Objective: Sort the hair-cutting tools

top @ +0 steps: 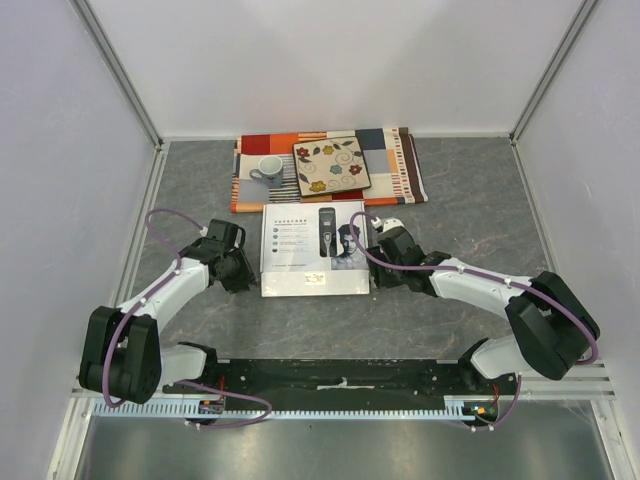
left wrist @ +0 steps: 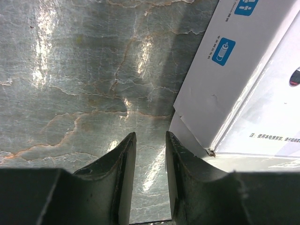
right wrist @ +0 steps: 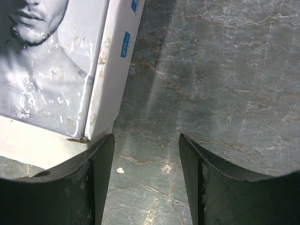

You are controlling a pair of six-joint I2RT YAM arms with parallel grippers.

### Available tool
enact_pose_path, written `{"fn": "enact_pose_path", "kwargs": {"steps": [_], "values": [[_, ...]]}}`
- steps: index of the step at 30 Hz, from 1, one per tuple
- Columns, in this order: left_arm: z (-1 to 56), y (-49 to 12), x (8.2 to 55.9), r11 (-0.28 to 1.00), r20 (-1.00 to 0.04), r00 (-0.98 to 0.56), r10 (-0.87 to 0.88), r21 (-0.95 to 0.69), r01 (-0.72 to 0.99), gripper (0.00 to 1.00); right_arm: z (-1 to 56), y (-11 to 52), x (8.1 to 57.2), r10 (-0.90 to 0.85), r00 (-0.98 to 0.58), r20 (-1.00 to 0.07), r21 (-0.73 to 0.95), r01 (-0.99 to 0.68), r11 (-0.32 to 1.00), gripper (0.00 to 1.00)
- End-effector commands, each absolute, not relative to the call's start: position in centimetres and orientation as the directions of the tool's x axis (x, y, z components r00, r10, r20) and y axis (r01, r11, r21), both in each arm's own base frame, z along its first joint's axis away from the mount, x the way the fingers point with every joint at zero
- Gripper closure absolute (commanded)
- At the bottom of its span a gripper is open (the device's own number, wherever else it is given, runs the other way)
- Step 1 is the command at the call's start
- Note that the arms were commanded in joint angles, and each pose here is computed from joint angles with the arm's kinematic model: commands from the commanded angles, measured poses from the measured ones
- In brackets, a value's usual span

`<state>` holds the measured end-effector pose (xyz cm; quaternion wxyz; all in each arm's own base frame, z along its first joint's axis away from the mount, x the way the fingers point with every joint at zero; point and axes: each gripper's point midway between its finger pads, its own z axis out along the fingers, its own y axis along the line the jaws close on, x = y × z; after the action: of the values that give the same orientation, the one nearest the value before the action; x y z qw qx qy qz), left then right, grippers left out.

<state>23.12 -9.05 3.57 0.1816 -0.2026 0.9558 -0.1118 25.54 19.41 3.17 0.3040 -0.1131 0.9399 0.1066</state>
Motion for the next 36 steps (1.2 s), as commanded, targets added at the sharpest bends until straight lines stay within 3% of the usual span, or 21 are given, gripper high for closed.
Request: {"fn": "enact_pose_path", "kwargs": {"steps": [1,9,20,26,29,31,32,36], "values": [[4.6,-9.8,24.4,0.89,-0.33,-0.843,-0.424,-0.326,-0.32,0.62,4.3,19.3,26.2,-0.144,-0.766,-0.627,0.11,-0.27,0.956,0.34],[5.8,-8.9,24.6,0.894,-0.364,-0.826,-0.431,-0.293,-0.338,0.63,5.4,17.5,25.3,-0.199,-0.749,-0.631,0.019,-0.271,0.962,0.34],[13.8,-7.9,27.5,0.908,-0.537,-0.735,-0.414,-0.304,-0.288,0.71,10.5,21.3,22.3,-0.192,-0.687,-0.701,0.112,-0.371,0.922,0.37],[16.7,-11.2,31.0,0.902,-0.578,-0.73,-0.365,-0.413,-0.124,0.77,13.4,25.9,20.9,-0.18,-0.638,-0.749,0.213,-0.489,0.846,0.56],[17.9,-13.3,33.2,0.889,-0.601,-0.722,-0.342,-0.457,-0.04,0.83,13.2,28.2,20.0,-0.206,-0.636,-0.744,0.232,-0.534,0.813,0.76],[18.7,-14.8,34.4,0.874,-0.608,-0.722,-0.329,-0.486,0.011,0.89,12.0,29.2,19.6,-0.241,-0.646,-0.725,0.218,-0.546,0.809,0.95],[18.8,-15.5,35.6,0.87,-0.603,-0.729,-0.323,-0.492,0.022,0.98,12.1,30.2,19.3,-0.25,-0.637,-0.729,0.218,-0.562,0.798,1.0],[18.9,-18.3,38.4,0.871,-0.612,-0.744,-0.271,-0.485,0.082,0.98,9.9,32.3,18.9,-0.294,-0.647,-0.703,0.204,-0.579,0.789,1.0]]}}
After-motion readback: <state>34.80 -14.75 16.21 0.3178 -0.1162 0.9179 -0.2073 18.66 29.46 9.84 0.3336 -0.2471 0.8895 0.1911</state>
